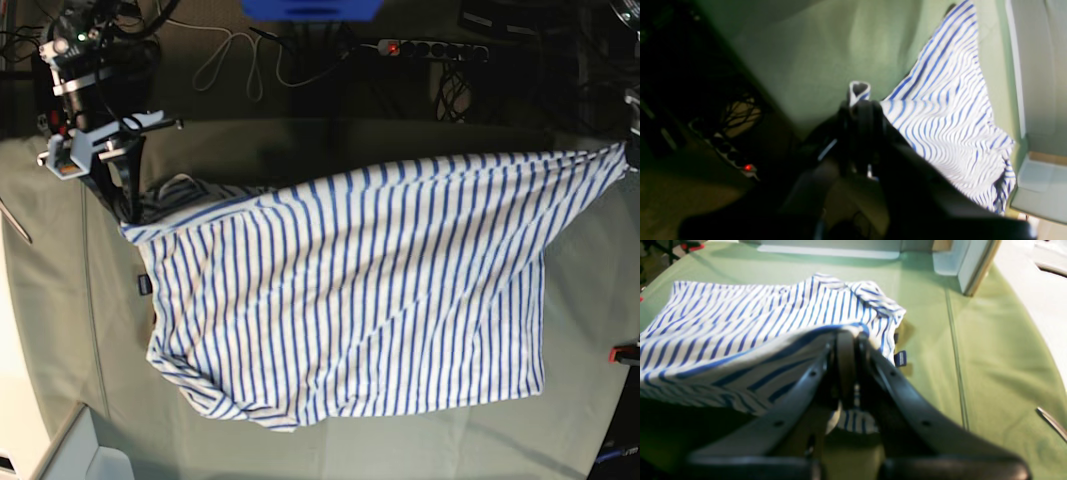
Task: Layout the t-shirt on the table in an organized manner, then fold the t-shirt properly
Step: 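Pull the held shirt edge taut between both grippers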
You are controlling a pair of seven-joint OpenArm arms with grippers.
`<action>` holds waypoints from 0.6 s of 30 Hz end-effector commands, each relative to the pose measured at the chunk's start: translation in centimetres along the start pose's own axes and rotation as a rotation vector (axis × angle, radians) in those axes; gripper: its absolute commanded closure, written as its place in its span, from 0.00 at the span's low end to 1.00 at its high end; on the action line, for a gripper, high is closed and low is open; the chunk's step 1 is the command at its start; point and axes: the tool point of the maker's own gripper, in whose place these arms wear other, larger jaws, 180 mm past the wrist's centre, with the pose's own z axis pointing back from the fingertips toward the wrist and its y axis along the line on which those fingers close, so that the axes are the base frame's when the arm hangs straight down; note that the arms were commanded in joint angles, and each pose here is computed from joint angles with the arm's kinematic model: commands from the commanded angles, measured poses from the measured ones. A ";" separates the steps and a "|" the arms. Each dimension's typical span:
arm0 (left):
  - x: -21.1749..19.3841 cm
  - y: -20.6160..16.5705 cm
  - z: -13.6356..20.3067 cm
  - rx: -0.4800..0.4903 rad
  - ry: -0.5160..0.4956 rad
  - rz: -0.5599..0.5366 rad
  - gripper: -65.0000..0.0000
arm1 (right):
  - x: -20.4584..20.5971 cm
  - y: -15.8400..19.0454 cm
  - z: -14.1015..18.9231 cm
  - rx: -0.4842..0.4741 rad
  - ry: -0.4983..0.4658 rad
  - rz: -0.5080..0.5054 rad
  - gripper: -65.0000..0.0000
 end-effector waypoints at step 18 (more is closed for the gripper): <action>2.2 -5.5 -1.8 -0.135 -0.070 0.027 1.00 | -2.0 -1.4 0.3 0.003 0.031 -0.014 1.00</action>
